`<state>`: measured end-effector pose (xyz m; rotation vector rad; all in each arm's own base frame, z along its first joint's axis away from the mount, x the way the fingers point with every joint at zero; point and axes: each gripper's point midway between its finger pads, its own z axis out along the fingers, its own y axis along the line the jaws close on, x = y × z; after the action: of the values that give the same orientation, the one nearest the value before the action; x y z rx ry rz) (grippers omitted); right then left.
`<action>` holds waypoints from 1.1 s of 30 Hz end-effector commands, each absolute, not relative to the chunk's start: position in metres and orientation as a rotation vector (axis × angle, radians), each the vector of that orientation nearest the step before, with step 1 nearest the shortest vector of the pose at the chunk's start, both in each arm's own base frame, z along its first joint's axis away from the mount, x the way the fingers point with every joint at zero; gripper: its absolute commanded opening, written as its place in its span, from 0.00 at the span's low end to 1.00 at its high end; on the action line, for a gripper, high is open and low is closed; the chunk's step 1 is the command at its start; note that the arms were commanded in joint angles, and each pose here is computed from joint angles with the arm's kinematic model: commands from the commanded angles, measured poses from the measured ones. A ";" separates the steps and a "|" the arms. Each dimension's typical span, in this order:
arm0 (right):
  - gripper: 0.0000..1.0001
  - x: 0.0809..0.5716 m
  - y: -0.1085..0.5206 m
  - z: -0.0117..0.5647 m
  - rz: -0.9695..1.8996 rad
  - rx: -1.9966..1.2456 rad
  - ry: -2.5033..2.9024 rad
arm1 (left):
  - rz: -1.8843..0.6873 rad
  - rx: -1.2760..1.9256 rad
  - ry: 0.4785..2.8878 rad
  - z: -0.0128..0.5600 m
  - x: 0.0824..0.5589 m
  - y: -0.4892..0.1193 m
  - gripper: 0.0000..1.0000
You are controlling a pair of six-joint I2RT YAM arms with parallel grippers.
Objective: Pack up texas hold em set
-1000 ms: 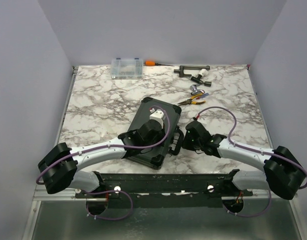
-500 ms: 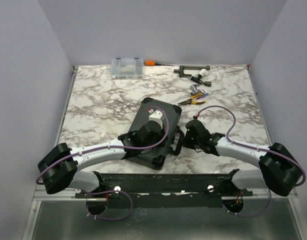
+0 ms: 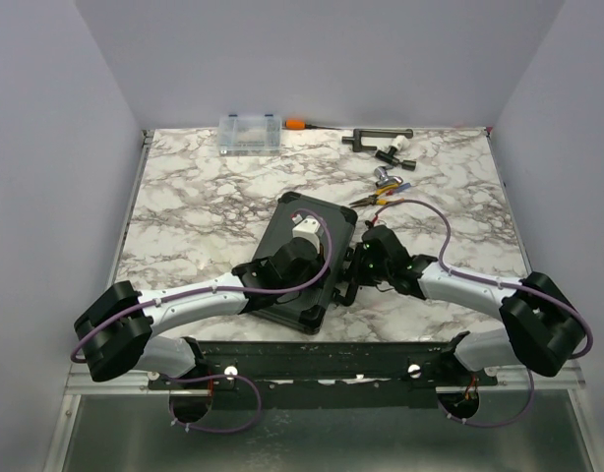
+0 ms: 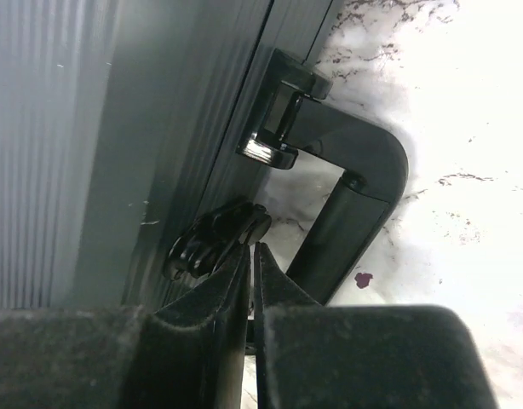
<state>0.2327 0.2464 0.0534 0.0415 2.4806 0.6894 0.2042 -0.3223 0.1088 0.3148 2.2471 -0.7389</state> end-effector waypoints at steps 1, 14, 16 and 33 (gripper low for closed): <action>0.11 0.246 0.303 0.105 1.007 -0.080 2.326 | -0.516 0.563 2.709 0.007 0.116 -0.266 0.00; 0.10 0.249 0.309 0.144 1.054 -0.126 2.256 | -0.518 0.567 2.714 0.005 0.116 -0.268 0.00; 0.09 0.252 0.311 0.151 1.056 -0.133 2.241 | -0.521 0.573 2.714 0.005 0.116 -0.270 0.00; 0.15 0.259 0.296 0.170 0.920 -0.161 2.220 | -0.558 0.576 2.662 0.019 0.119 -0.272 0.00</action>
<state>0.2208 0.2630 0.0748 -0.1349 2.5543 0.7704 0.2046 -0.3231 0.1094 0.3187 2.2534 -0.7317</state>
